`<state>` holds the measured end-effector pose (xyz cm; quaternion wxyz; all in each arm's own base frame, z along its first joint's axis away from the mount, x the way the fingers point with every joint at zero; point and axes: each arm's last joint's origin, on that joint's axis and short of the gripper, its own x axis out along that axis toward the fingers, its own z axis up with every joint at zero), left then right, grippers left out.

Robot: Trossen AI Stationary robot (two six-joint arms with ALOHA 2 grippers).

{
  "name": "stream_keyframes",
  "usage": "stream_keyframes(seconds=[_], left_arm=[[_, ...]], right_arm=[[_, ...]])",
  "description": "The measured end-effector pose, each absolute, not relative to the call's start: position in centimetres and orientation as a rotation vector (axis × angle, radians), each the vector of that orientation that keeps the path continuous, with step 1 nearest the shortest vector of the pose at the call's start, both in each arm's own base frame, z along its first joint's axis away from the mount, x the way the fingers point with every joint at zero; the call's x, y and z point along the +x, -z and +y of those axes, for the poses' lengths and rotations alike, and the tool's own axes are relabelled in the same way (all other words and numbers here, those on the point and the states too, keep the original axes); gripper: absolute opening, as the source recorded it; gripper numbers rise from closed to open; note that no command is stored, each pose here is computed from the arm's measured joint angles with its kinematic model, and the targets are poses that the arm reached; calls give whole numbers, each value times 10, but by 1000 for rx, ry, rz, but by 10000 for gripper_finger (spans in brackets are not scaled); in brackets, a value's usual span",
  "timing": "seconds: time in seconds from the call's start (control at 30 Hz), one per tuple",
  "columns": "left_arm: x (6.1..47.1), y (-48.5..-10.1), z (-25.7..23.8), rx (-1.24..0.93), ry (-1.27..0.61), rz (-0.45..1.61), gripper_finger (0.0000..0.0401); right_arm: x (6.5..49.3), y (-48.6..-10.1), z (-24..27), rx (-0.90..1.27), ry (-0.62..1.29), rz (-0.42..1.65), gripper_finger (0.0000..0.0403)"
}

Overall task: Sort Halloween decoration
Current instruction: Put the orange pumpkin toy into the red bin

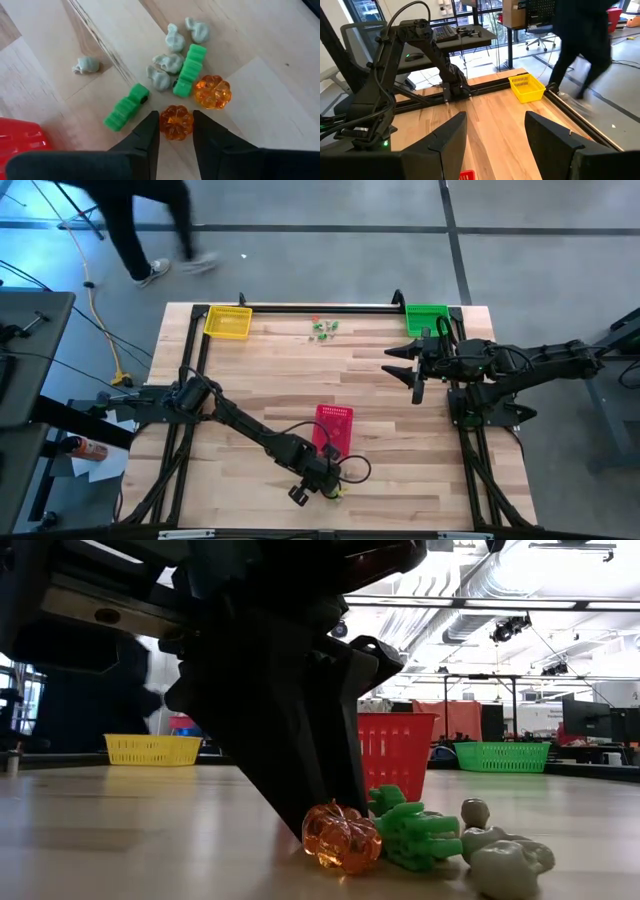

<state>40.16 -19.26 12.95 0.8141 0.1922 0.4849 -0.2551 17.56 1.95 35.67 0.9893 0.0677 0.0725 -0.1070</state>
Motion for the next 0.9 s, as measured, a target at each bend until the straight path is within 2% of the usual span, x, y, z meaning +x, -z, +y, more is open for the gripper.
stream_keyframes(seconds=[0.23,0.33,0.53,0.7,0.9], left_arm=[[402,-137,-172,297,550,1113,81],[401,-153,-159,235,553,1126,81],[397,-202,-132,85,575,1058,81],[386,-256,-120,2,578,912,81],[359,-325,-102,27,436,695,81]], right_arm=[[176,-357,19,136,215,146,197],[176,-357,19,136,215,146,197],[176,-356,19,133,218,152,197],[175,-356,19,133,218,153,197],[175,-355,19,130,219,163,197]])
